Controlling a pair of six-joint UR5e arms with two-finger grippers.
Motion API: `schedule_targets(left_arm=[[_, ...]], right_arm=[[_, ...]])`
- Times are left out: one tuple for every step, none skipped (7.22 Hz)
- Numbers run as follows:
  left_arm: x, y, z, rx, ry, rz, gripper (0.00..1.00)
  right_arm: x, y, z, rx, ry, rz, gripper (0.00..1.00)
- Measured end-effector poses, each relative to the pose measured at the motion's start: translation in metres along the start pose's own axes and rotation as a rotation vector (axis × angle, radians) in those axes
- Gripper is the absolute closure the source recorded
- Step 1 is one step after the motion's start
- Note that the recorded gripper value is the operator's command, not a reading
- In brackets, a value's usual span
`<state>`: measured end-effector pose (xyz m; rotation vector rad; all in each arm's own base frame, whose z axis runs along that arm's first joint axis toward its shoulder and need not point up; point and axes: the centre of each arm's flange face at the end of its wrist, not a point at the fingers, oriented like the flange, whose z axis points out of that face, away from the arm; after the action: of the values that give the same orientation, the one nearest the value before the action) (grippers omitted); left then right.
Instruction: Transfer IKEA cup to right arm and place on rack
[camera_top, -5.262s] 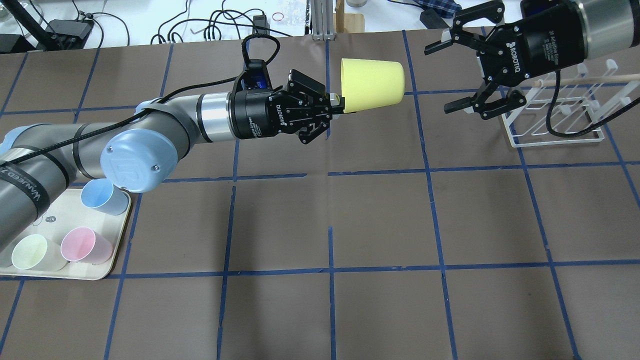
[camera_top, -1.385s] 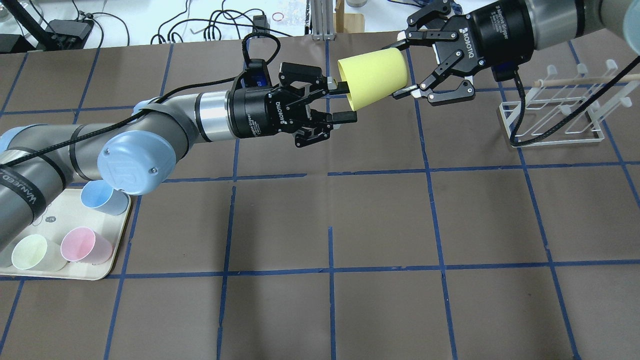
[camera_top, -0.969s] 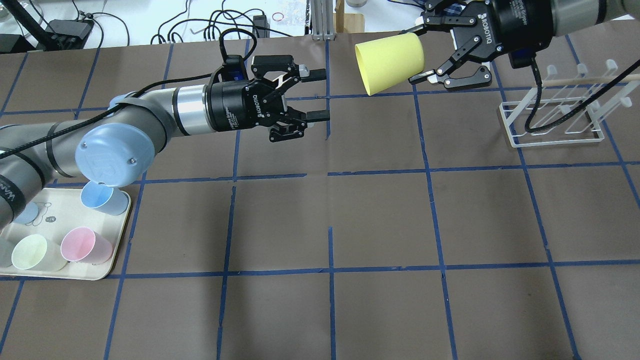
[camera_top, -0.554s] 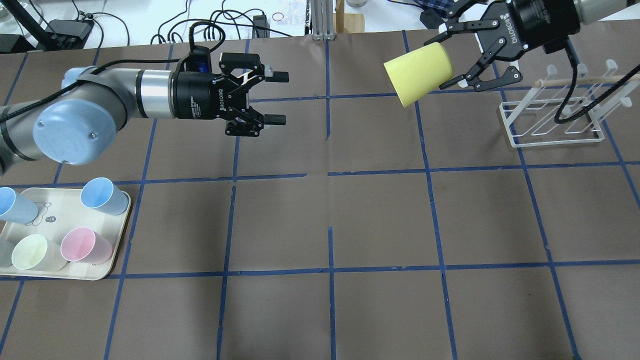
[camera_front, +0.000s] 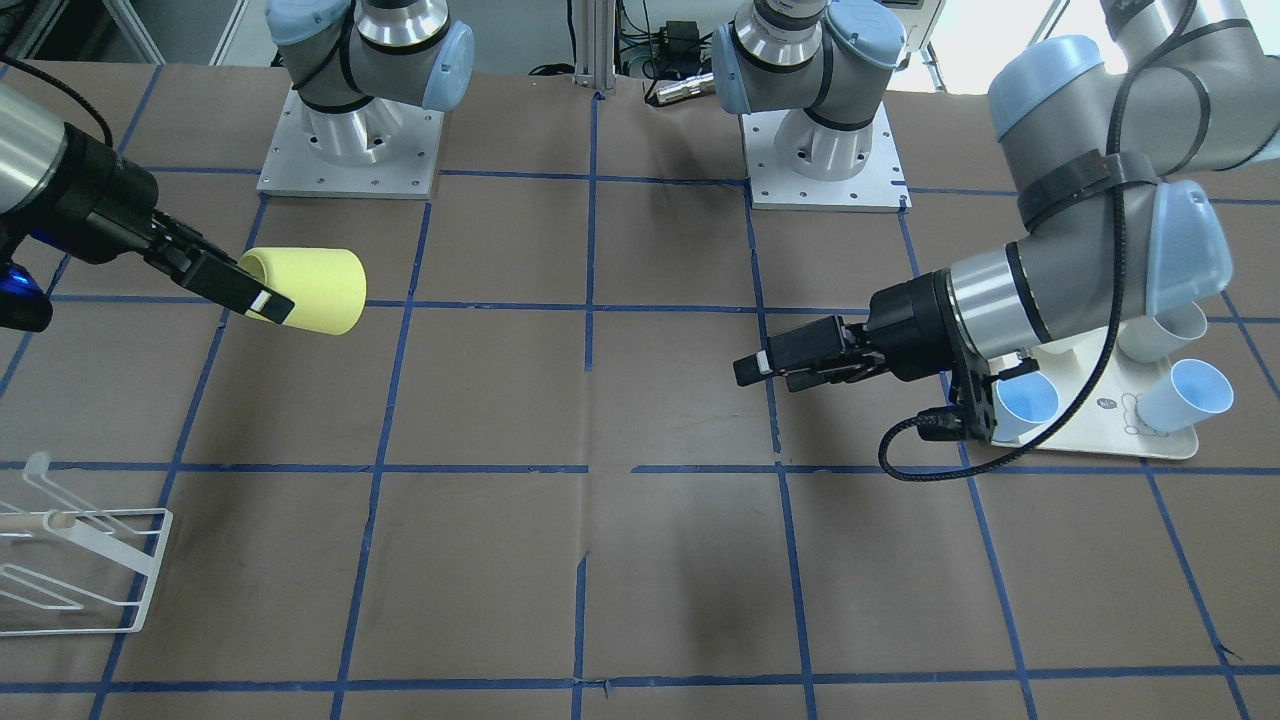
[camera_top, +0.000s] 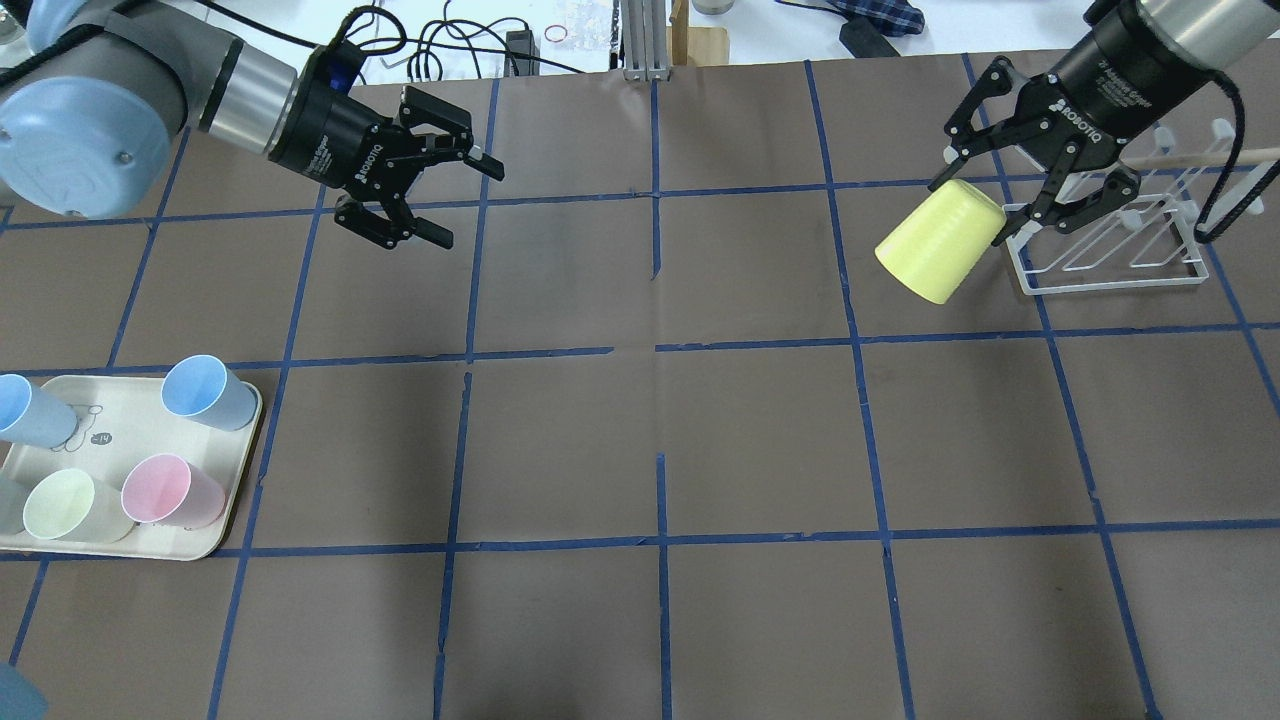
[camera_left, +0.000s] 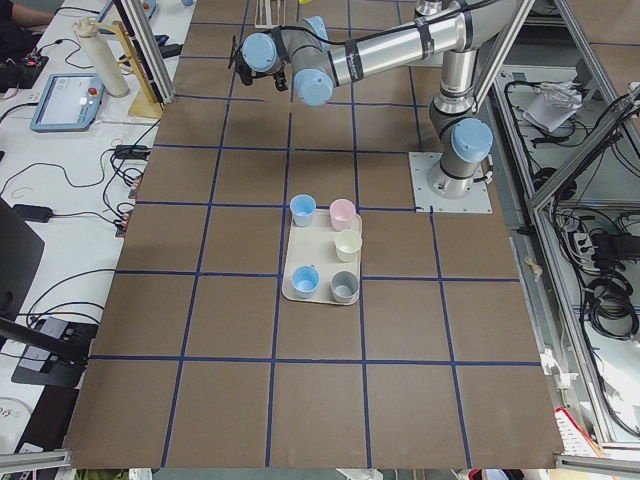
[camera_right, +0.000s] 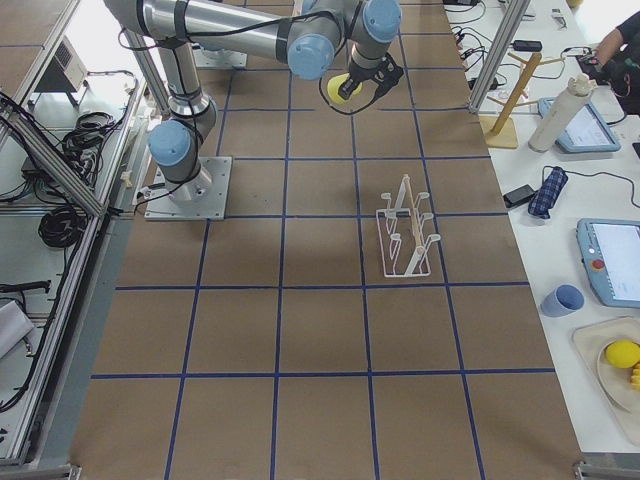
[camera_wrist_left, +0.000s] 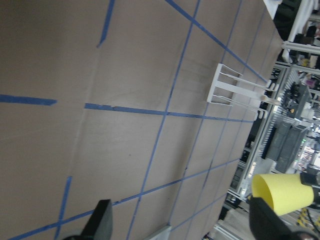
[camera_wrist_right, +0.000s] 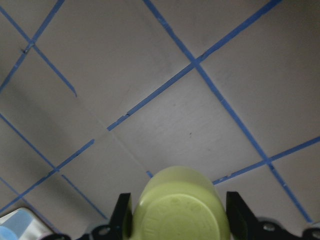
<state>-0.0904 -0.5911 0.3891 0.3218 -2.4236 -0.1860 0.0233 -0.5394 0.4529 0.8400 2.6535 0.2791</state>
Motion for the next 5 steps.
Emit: schedule_targets(left_arm=[[0.013,-0.006,-0.021,0.048,-0.147,0.037,0.00],[0.035,-0.002,-0.035,0.089,-0.305,0.093,0.00],[0.062,0.012,-0.039,0.123,-0.465,0.160,0.00],[0.085,0.031,-0.040,0.147,-0.590,0.218,0.00],[0.102,0.059,-0.043,0.154,-0.674,0.258,0.00]], right_arm=[[0.007,-0.016,0.002,0.061,0.079,-0.091,0.73],[0.012,-0.031,0.001,0.125,0.156,-0.186,0.73],[0.015,-0.041,-0.003,0.181,0.206,-0.291,0.74],[0.018,-0.051,-0.008,0.224,0.241,-0.390,0.74],[0.029,-0.067,-0.015,0.267,0.282,-0.473,0.74]])
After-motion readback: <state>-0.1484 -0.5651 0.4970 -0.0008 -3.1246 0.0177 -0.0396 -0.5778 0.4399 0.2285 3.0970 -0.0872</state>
